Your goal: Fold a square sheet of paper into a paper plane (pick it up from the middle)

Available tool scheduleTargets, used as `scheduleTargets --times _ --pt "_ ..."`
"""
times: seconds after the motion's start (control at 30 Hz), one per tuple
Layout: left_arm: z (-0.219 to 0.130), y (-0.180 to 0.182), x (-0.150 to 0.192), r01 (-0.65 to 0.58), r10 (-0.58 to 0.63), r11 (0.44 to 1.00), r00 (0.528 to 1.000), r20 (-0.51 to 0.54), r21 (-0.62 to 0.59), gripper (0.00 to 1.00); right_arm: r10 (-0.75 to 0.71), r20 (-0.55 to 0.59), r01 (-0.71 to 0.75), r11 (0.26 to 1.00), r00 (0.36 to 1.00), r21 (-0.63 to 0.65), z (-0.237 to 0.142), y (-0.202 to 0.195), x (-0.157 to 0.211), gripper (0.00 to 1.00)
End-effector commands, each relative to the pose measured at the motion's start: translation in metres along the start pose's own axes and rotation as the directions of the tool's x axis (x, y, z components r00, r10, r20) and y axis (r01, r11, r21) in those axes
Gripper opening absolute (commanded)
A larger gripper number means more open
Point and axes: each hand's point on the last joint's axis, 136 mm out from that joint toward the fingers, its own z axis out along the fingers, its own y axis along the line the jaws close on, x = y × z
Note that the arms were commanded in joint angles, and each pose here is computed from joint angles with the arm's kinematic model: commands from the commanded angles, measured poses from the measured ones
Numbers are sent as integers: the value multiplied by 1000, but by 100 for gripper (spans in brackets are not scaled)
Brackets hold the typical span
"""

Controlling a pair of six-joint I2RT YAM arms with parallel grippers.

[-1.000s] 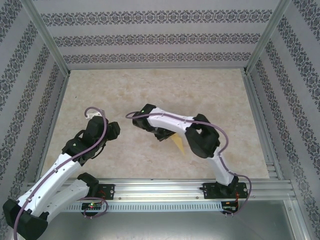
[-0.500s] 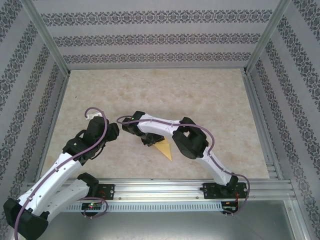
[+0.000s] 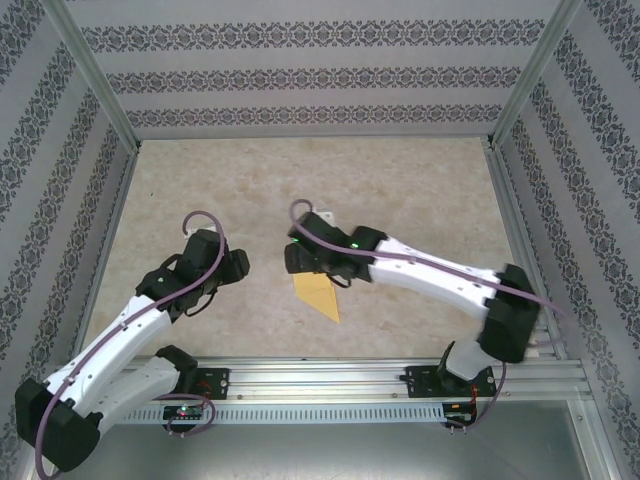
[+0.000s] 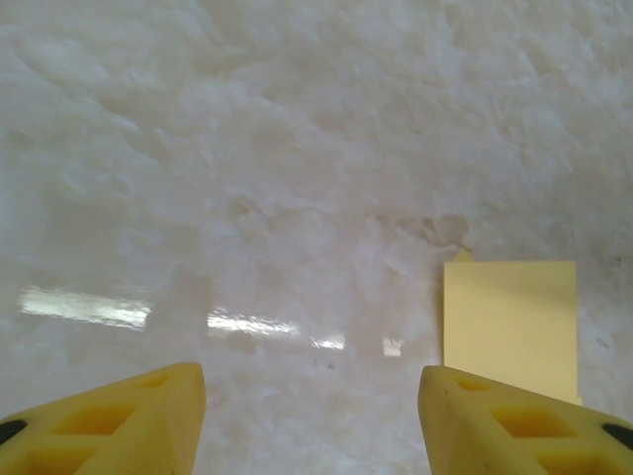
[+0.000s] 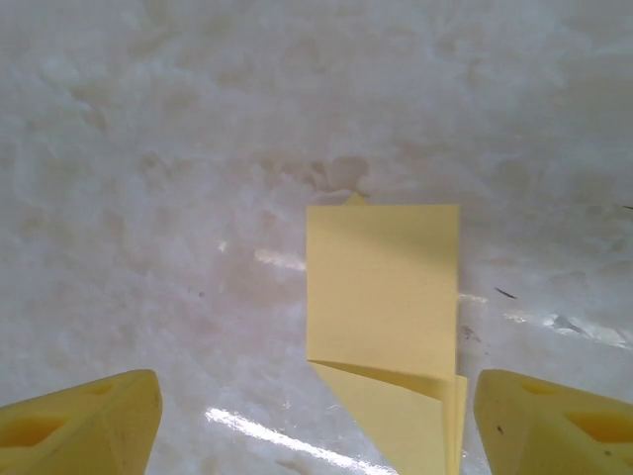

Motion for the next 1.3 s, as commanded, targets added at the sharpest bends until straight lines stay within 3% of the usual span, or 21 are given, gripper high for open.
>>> scheduleTargets --times 0.0,0.03,0.1,0.17,0.23,0.4,0.67,1.27 --pt "13 -25 9 -10 19 992 997 -74 124 60 115 160 -93 986 980 -140 6 -8 -16 78" --pt "18 -33 12 -10 26 988 995 -99 153 60 144 156 -115 977 977 -181 8 -15 -10 76" --pt "27 -43 19 -4 33 981 989 -146 195 60 201 38 -182 941 979 -284 16 -23 7 73" --pt "36 -53 26 12 36 971 981 -192 239 60 240 -32 -236 904 970 -358 26 -26 21 58" --pt "45 -60 33 31 34 964 971 -236 265 60 250 -71 -259 894 966 -366 33 -28 33 44" --pt "63 -71 50 55 48 954 942 -332 294 60 234 -157 -278 876 959 -394 47 -20 54 25" --pt "78 -79 67 71 58 953 912 -407 295 59 220 -242 -296 891 945 -344 68 -25 76 15" --pt "94 -97 88 43 112 954 869 -483 298 58 269 -317 -361 889 909 -282 103 -57 107 13"
